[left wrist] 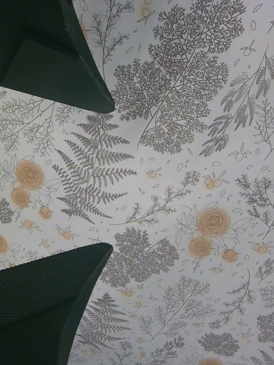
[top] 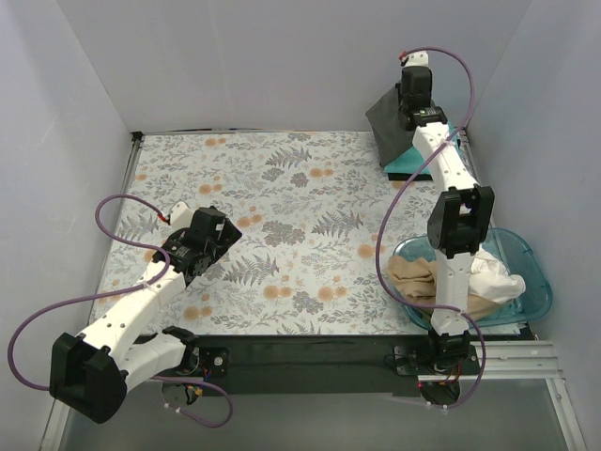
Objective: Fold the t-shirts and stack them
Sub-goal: Neatly place the folded tshirt to the corner
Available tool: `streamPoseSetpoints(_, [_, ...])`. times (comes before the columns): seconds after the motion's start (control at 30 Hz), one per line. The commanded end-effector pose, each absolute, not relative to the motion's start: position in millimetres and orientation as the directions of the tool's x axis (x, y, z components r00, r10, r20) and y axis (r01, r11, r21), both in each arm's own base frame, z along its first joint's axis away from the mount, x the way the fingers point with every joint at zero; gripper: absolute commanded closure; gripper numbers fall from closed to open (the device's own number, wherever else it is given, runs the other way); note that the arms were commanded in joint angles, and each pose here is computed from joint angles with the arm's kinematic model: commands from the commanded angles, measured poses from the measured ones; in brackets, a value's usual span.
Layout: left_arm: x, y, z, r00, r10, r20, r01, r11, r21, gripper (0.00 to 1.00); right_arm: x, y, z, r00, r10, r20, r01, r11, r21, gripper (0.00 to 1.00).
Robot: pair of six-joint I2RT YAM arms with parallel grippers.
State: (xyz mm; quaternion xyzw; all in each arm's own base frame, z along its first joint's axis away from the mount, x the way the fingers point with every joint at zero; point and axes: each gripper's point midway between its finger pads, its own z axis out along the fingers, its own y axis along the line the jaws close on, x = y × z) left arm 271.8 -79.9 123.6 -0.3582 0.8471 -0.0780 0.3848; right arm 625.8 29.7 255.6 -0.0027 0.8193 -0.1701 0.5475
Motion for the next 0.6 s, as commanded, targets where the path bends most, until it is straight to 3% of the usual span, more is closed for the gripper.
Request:
streamPoseSetpoints(0.0, [277, -81, 136, -0.425, -0.674, -0.604, -0.536, 0.726, -0.432, 0.03, 618, 26, 331, -0.241, -0.152, -0.958, 0.204, 0.958, -0.203, 0.99])
streamPoseSetpoints(0.57, [276, -80, 134, -0.427, -0.671, -0.606, -0.541, 0.727, -0.423, 0.02, 631, -3, 250, -0.39, -0.122, -0.913, 0.221, 0.95, -0.221, 0.99])
